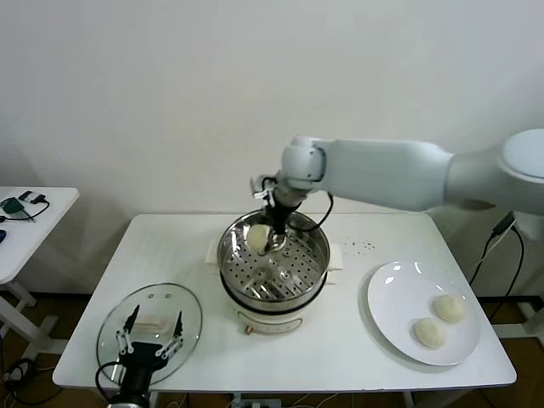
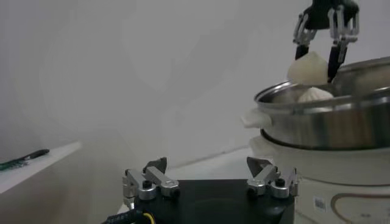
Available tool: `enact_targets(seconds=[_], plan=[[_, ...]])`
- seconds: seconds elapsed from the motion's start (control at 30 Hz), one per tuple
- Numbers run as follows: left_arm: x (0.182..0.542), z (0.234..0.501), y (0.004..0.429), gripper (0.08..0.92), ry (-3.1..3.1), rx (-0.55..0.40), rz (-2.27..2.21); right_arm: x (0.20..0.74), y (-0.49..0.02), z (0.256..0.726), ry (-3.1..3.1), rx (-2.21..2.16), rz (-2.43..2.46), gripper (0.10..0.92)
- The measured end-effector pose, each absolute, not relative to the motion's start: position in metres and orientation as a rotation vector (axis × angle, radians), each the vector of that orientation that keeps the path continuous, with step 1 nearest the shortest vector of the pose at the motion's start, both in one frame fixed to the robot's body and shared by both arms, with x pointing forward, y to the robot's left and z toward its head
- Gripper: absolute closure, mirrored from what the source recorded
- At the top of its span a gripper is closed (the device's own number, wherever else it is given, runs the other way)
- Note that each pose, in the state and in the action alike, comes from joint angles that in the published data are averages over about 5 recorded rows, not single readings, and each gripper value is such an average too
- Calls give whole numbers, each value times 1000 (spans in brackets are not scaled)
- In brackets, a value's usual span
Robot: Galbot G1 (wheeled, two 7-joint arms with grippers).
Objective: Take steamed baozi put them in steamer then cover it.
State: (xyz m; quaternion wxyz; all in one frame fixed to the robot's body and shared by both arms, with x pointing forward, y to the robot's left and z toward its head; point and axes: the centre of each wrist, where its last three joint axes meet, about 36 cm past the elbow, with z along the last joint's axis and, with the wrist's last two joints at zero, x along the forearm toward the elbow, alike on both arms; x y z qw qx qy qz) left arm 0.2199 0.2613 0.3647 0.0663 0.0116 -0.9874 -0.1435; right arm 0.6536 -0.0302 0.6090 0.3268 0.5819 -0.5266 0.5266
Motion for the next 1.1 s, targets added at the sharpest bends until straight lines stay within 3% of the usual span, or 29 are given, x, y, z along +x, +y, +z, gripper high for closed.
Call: enact_targets(seconds=[0.33,0.6,0.87,1.1], plan=[[224,363,261,177,-2979,32,-434,651,-16,579,-1351,1537,1367,347],[228,365,262,177,-2983,29,-446,650,-12,577,-1348,1547,1362,208],[227,366,264,177,-2982,32,-456,652,-28,600,-1361,1559,1361,199],[226,366,263,177,-2981,29,-462,655,-84,643,-1371,1538,1381,200]])
